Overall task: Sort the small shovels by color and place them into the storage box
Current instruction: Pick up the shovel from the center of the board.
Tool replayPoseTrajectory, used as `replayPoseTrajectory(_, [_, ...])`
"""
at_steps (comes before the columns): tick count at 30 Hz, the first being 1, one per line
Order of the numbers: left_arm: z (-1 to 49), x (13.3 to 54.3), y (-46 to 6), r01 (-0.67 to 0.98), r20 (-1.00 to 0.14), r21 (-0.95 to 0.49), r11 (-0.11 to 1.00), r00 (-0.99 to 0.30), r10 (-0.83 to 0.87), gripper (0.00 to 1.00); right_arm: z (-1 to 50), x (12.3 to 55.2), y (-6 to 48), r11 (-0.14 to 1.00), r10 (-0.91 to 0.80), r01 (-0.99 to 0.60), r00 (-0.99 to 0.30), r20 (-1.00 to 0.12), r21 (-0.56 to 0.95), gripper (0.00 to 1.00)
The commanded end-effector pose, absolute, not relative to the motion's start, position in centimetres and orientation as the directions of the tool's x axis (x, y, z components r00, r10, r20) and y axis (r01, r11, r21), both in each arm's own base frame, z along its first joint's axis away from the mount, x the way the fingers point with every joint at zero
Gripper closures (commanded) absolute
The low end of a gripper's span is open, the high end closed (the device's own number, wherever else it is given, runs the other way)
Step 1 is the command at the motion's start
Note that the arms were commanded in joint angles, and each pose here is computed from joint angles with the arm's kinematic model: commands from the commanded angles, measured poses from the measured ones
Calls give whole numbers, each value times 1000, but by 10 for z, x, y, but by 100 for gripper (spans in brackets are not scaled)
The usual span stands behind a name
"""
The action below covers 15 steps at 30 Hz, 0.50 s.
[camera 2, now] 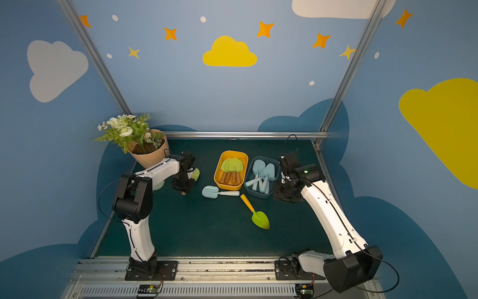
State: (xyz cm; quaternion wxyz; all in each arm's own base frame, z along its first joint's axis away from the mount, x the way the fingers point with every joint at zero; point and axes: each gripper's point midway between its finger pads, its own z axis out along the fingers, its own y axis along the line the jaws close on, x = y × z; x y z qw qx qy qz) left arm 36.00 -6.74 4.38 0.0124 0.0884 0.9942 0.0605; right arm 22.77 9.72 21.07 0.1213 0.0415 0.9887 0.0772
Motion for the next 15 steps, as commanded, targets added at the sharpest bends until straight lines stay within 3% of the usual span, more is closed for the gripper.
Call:
replayPoseTrajectory(1, [70,349,-65,122,-31,125,985,-991,127,97,219,223,97,979,113,64,-960,-255,192,51])
replayPoseTrajectory(15, [145,303,-87,54,-94,85,995,-994,62,97,224,205,101,968,87,21,-962,-258,249,51])
